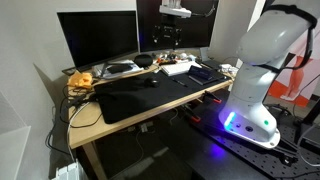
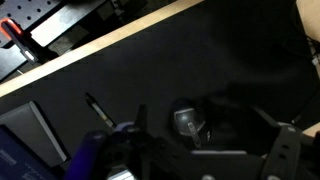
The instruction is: Move the blue object to the left.
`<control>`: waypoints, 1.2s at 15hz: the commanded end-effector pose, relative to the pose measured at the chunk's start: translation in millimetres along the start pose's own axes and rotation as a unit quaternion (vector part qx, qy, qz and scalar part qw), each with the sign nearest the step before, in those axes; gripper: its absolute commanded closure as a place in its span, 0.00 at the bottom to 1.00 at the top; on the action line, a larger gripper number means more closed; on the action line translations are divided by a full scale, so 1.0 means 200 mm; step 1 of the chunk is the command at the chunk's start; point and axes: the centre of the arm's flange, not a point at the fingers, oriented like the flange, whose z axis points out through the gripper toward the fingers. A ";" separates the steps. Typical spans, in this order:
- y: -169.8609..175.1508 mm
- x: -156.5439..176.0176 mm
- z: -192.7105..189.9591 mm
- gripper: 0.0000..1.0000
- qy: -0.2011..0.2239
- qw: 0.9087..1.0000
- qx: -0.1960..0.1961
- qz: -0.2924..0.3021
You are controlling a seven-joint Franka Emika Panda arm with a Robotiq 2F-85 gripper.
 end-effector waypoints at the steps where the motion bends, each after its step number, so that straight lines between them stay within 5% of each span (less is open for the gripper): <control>1: 0.01 0.01 -0.01 0.00 0.001 1.000 0.001 0.004; 10: 0.01 0.02 0.00 0.00 0.010 1.000 0.001 0.004; 18: 0.14 0.23 -0.09 0.00 0.030 0.999 0.017 0.033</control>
